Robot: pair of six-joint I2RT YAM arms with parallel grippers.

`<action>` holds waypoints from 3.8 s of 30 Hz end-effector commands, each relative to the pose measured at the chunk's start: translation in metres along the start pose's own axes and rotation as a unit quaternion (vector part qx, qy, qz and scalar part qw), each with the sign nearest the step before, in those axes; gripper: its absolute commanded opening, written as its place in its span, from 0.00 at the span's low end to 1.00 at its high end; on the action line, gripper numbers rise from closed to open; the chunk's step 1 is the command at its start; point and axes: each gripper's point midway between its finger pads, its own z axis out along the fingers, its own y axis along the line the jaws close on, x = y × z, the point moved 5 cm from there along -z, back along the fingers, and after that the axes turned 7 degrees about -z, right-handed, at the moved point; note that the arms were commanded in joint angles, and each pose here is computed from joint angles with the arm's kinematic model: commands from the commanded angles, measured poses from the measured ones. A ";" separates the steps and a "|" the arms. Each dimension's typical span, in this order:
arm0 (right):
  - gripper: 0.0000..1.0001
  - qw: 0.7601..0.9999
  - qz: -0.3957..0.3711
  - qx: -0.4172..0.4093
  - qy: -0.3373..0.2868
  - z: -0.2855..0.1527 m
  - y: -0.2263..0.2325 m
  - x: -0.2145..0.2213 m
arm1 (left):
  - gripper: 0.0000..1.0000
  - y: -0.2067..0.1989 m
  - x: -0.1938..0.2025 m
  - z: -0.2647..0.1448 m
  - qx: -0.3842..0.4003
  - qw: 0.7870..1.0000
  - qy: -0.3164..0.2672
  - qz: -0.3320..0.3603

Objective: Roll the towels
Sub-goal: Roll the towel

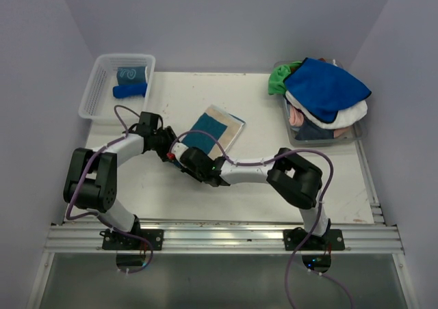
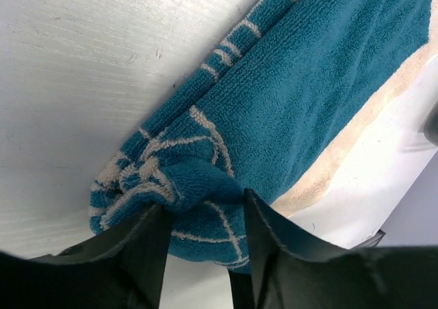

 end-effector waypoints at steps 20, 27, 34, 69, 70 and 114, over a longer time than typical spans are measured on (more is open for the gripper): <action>0.01 0.925 0.250 -0.285 0.005 -0.030 -0.003 0.012 | 0.87 -0.007 -0.012 -0.075 0.005 0.997 -0.073 0.012; 0.00 0.883 0.314 -0.348 0.008 -0.033 -0.011 0.007 | 0.91 0.006 0.015 -0.071 0.030 0.999 -0.043 0.013; 0.01 0.868 0.338 -0.364 0.017 -0.031 -0.019 0.006 | 0.96 0.009 0.038 -0.049 0.050 0.999 -0.019 -0.002; 0.75 0.995 0.045 -0.071 -0.052 -0.100 -0.014 -0.035 | 0.00 0.028 0.048 -0.009 -0.032 0.997 0.007 -0.071; 0.75 0.996 0.012 -0.061 -0.056 -0.098 -0.009 -0.037 | 0.00 0.027 0.047 -0.009 -0.032 0.997 0.005 -0.071; 0.00 0.897 0.269 -0.347 -0.038 -0.042 0.002 -0.026 | 0.78 0.012 0.029 -0.072 0.041 0.993 -0.074 -0.077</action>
